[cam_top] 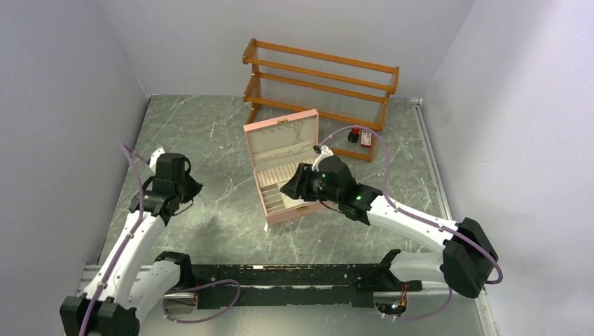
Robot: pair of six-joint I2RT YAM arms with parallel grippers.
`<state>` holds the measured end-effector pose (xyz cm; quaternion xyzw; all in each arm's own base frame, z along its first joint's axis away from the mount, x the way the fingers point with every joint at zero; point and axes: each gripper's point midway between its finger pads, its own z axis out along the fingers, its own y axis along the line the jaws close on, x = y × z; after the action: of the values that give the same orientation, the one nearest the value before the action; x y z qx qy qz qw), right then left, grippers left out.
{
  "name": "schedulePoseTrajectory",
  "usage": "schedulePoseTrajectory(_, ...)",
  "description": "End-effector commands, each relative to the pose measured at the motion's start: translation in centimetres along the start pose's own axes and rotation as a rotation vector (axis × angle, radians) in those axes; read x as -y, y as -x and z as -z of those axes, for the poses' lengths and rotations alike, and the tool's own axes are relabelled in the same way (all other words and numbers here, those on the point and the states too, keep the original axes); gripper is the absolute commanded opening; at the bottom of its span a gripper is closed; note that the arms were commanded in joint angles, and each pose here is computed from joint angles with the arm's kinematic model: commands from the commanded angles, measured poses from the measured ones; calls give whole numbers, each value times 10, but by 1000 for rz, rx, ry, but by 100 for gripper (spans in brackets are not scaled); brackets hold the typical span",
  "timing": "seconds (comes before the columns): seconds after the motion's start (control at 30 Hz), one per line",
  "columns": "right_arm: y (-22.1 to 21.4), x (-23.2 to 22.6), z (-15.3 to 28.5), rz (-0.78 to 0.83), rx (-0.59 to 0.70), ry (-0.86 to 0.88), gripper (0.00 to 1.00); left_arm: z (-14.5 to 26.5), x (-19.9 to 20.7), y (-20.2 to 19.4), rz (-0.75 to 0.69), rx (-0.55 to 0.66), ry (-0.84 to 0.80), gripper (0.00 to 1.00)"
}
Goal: Organize the mixed jewelry
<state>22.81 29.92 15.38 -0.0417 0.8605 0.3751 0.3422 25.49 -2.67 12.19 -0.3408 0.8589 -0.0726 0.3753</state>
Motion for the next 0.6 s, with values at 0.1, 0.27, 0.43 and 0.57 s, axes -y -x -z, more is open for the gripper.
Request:
schedulePoseTrajectory(0.1, 4, -85, 2, -133, 3, 305, 63, 39, 41, 2, 101, -53, -229, 5)
schedulePoseTrajectory(0.27, -2, -116, -11, -242, -16, 341, 64, 49, 54, -2, 123, -84, -309, 5)
schedulePoseTrajectory(0.43, -3, -135, -24, -287, -7, 354, 61, 56, 63, -5, 141, -107, -376, 5)
schedulePoseTrajectory(0.57, -4, -137, -37, -338, -5, 338, 54, 56, 67, -12, 148, -137, -397, 5)
